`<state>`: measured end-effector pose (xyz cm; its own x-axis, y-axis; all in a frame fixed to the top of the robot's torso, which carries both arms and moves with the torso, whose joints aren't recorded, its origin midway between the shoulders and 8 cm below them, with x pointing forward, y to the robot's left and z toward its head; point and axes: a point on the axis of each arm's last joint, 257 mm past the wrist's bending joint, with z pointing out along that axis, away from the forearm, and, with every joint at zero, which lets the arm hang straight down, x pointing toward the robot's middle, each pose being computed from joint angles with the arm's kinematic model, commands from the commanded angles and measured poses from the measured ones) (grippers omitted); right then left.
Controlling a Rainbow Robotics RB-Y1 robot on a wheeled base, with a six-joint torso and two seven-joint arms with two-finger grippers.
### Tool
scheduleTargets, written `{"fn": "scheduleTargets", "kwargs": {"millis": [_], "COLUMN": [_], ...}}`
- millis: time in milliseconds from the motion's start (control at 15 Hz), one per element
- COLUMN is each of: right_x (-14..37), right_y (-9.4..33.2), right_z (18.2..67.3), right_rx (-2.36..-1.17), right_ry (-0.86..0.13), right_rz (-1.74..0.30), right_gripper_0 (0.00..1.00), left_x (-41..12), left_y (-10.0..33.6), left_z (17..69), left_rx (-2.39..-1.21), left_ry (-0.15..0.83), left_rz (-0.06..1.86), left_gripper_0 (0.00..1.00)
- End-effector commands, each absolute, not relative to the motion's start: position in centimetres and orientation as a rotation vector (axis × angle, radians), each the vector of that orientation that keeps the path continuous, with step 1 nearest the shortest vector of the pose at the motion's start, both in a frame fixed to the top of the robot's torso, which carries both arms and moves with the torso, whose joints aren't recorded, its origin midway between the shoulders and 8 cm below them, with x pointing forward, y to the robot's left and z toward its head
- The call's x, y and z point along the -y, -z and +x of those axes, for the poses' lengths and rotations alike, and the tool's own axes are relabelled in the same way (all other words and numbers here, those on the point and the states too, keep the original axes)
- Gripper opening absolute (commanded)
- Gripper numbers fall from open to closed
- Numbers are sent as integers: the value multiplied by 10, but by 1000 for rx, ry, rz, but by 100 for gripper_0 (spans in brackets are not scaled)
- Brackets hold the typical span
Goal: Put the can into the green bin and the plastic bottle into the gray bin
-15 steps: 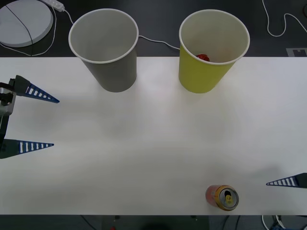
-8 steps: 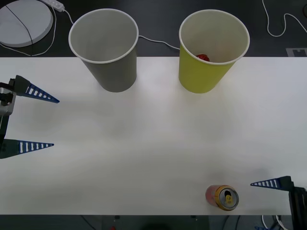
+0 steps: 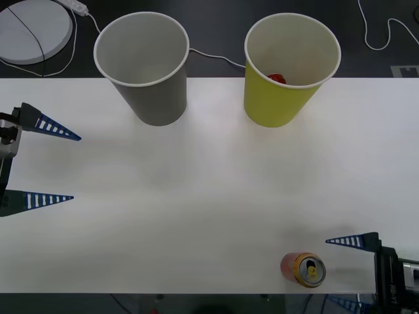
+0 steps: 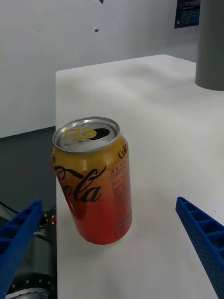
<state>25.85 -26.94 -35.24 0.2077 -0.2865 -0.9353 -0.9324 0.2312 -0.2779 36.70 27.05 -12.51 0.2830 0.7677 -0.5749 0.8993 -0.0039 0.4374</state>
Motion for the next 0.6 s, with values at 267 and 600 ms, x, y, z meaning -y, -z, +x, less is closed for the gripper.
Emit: {"fn": "scheduleTargets", "kwargs": {"millis": [267,600], "right_x": [237,214], "right_y": [365,371], "right_z": [262,266], "right_rx": [-1299,-1270], "right_ry": [-701,-702], "right_rz": [-1269,-1259], "right_gripper_0": [100,100], "left_x": [-271,-271], "left_y": [125,125], "left_z": [367,367], "left_rx": [-1511,-1511], "left_ry": [219,219], "left_rz": [1793,1793], "left_gripper_0": [100,100]}}
